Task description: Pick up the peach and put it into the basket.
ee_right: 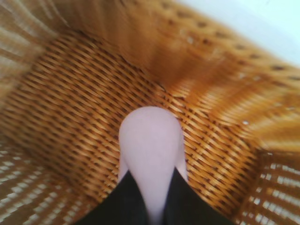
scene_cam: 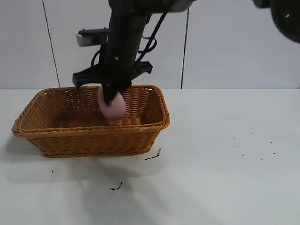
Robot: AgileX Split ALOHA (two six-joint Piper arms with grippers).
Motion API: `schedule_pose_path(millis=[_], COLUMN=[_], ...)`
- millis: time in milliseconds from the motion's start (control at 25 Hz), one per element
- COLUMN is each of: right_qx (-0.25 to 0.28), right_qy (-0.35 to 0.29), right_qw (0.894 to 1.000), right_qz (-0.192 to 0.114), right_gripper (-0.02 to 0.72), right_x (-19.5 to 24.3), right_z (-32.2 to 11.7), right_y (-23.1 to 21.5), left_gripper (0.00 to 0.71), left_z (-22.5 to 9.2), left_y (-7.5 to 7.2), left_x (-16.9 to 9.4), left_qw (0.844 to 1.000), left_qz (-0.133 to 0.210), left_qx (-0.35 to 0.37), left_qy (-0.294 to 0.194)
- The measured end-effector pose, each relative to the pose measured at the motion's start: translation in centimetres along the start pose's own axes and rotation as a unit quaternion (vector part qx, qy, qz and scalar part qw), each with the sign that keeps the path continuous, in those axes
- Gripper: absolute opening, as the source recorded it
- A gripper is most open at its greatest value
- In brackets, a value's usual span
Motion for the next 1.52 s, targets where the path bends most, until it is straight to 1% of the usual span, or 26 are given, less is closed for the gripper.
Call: schedule_pose_path(millis=[40, 120, 160, 280, 440, 520, 680, 800, 960, 1040, 1120, 1280, 1400, 1520], right_qx=[0.0, -0.009, -0.012, -0.016, -0.019, -0.022, 0.006, 0.039, 0.098, 0.13, 0.166, 0.228, 0.258, 0.268], right_qy=[0.0, 0.003, 0.001, -0.017, -0.047, -0.064, -0.088, -0.089, -0.076, -0.074, -0.074, -0.06, -0.045, -0.045], right_qw=[1.0, 1.0, 1.0, 1.0, 0.999, 0.998, 0.996, 0.995, 0.991, 0.986, 0.98, 0.966, 0.958, 0.956], right_qz=[0.0, 0.0, 0.0, 0.004, 0.004, 0.0, -0.004, -0.019, -0.051, -0.067, -0.085, -0.11, -0.117, -0.114], right_gripper=[0.581, 0.651, 0.668, 0.687, 0.688, 0.69, 0.696, 0.696, 0.696, 0.696, 0.696, 0.696, 0.696, 0.696], right_x=[-0.1, -0.5, -1.0, -3.3, -8.2, -10.5, -13.7, -14.2, -14.6, -15.0, -15.6, -16.8, -17.3, -17.5], right_z=[0.0, 0.0, 0.2, 1.0, 2.3, 2.8, 3.7, 4.1, 3.7, 3.3, 2.6, 0.4, -1.1, -1.4], right_y=[0.0, 0.0, 0.1, 0.2, 0.4, 0.3, -1.6, -5.0, -12.0, -15.9, -20.1, -26.6, -29.3, -30.0], left_gripper=[0.693, 0.693, 0.693, 0.693, 0.693, 0.693, 0.693, 0.693, 0.693, 0.693, 0.693, 0.693, 0.693, 0.693], left_z=[0.0, 0.0, 0.0, 0.0, 0.0, 0.0, 0.0, 0.0, 0.0, 0.0, 0.0, 0.0, 0.0, 0.0], left_y=[0.0, 0.0, 0.0, 0.0, 0.0, 0.0, 0.0, 0.0, 0.0, 0.0, 0.0, 0.0, 0.0, 0.0], left_x=[0.0, 0.0, 0.0, 0.0, 0.0, 0.0, 0.0, 0.0, 0.0, 0.0, 0.0, 0.0, 0.0, 0.0], left_qw=[1.0, 1.0, 1.0, 1.0, 1.0, 1.0, 1.0, 1.0, 1.0, 1.0, 1.0, 1.0, 1.0, 1.0], left_qz=[0.0, 0.0, 0.0, 0.0, 0.0, 0.0, 0.0, 0.0, 0.0, 0.0, 0.0, 0.0, 0.0, 0.0], left_qx=[0.0, 0.0, 0.0, 0.0, 0.0, 0.0, 0.0, 0.0, 0.0, 0.0, 0.0, 0.0, 0.0, 0.0], left_qy=[0.0, 0.0, 0.0, 0.0, 0.0, 0.0, 0.0, 0.0, 0.0, 0.0, 0.0, 0.0, 0.0, 0.0])
Point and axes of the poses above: a point on each arm's last joint axis where the gripper is mounted, x pointing out along that axis toward the gripper, y along the wrist's bending axis when the last joint is at zero, z = x × y, the point moved 6 cm from there along x, pointing out along that axis toward the gripper, and after that the axes turned 10 degrees about x, right-handed, at the moved point
